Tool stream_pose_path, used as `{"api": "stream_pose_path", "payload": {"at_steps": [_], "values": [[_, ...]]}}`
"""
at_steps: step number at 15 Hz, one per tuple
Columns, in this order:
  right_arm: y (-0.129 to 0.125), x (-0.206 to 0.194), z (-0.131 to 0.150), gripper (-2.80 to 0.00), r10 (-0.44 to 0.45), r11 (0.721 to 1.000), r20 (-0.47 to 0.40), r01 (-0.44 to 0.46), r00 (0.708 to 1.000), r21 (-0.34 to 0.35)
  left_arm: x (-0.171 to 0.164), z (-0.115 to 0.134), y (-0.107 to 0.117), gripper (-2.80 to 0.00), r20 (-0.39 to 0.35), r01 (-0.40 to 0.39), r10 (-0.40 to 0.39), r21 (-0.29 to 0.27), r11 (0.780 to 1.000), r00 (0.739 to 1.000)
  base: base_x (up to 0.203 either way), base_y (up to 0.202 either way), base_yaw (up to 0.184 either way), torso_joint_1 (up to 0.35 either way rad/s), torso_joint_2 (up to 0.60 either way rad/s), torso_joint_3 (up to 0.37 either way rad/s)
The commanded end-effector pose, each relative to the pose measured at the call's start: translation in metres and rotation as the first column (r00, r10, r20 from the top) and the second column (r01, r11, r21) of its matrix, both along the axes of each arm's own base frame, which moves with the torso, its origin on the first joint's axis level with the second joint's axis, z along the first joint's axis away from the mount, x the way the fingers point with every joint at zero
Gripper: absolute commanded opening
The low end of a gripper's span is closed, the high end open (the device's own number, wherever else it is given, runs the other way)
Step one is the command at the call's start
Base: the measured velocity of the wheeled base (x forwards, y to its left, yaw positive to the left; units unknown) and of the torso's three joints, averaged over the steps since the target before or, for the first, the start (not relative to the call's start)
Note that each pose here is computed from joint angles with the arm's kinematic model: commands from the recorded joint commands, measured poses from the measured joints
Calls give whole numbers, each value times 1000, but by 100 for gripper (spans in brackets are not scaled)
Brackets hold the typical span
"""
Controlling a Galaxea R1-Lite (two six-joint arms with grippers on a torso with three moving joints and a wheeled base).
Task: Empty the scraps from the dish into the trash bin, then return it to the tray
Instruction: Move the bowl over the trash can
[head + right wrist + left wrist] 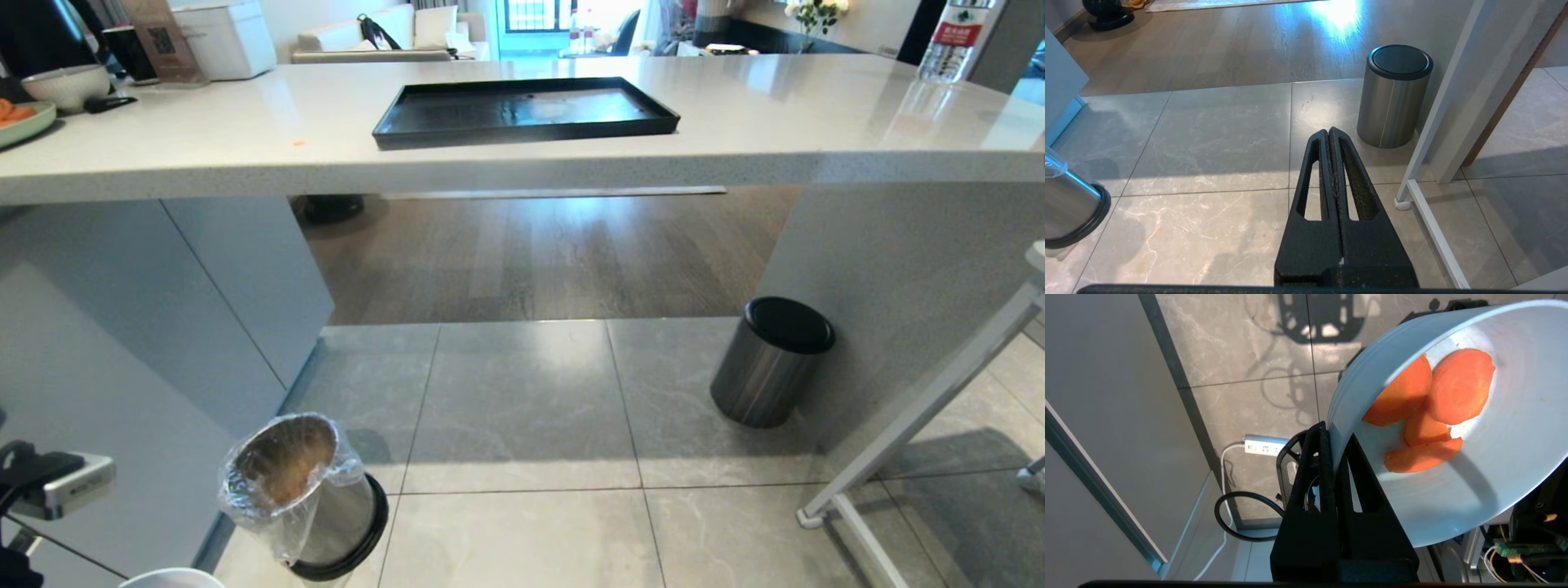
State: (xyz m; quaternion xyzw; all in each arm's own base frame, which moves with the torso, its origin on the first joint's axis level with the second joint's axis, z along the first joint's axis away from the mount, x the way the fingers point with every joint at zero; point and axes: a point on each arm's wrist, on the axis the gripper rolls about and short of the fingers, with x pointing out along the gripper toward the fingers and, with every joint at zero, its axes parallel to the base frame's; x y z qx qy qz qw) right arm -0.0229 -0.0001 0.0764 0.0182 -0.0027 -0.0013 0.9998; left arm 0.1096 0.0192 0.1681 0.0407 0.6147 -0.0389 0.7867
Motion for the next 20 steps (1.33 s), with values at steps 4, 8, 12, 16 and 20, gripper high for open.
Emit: {"api": "stream_pose_path", "payload": {"at_steps": [4,8,12,16,20], "values": [[0,0,0,-280,0,1000,-1,0,1000,-1,-1,-1,0,-280,-9,-6,6,-2,1000,1000,0,0,0,20,88,95],[0,0,-1,-280,0,1000,-2,0,1000,0,-1,-1,1,-280,-8,-7,7,-2,1000,1000,0,0,0,0,0,0],[0,0,0,-280,1,1000,-1,-1,1000,0,-2,-2,0,-280,-15,-6,6,-4,1000,1000,0,0,0,0,0,0],[0,0,0,-280,0,1000,-1,0,1000,-1,-2,-2,0,-280,-15,-7,7,-3,1000,1000,0,0,0,0,0,0],[0,0,-1,-280,0,1000,-2,0,1000,0,-2,-2,0,-280,-14,-7,7,-2,1000,1000,0,0,0,0,0,0]]}}
